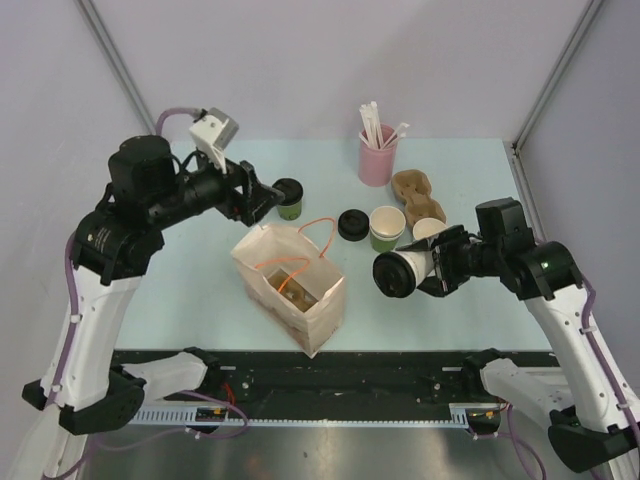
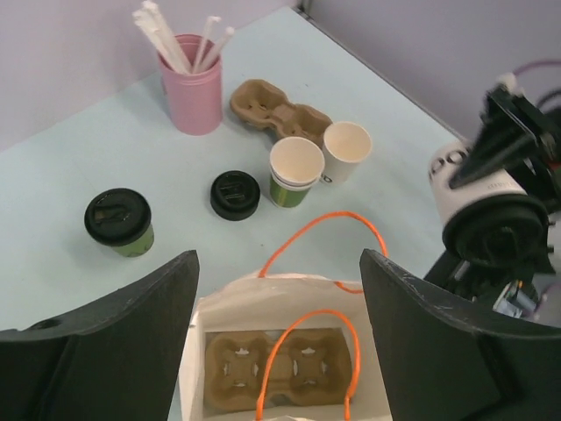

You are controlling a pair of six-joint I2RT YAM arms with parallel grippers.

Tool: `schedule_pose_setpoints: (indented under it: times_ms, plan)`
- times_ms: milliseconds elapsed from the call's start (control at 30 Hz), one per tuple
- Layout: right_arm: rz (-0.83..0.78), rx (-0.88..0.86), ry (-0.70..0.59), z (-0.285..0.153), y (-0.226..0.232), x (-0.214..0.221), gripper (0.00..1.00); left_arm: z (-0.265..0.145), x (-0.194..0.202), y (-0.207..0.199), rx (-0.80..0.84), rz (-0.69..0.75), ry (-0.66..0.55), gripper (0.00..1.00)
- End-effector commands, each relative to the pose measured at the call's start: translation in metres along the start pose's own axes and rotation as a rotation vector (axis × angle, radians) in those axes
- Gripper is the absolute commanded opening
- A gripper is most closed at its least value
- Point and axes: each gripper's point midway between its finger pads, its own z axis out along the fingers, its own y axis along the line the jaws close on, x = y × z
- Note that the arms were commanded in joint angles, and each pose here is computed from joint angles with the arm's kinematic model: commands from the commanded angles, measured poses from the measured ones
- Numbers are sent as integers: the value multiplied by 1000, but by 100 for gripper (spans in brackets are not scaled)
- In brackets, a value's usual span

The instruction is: Pack the takeout coffee

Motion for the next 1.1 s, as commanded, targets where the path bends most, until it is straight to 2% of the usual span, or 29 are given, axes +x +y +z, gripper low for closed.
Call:
schedule_pose_setpoints:
  times_ms: [0,100,167,300,500,633,800,900,1067]
  plan:
    - [-37,-21,245,-6,3,19,11,-15,-8,-36,86,184,-15,79]
    - [-28,-13,349,3,0,12,11,-12,4,-52,133,267,18,77]
    - [-15,-1,360,7,-8,-5,10,-11,8,-62,171,308,25,76]
    - [-2,58,420,10,-33,-21,9,-4,17,-111,344,450,36,71]
    - [6,26,498,11,-34,-18,8,7,52,-176,629,731,57,67]
    - [22,39,566,5,-47,-9,7,12,63,-212,782,938,-5,66]
    - [93,53,609,0,-60,-4,7,15,77,-257,939,1082,-66,66]
    - [113,34,630,-3,-60,-2,6,11,87,-275,998,1222,-133,64]
    - [156,34,643,-2,-61,-4,7,11,114,-282,1043,1365,-158,61]
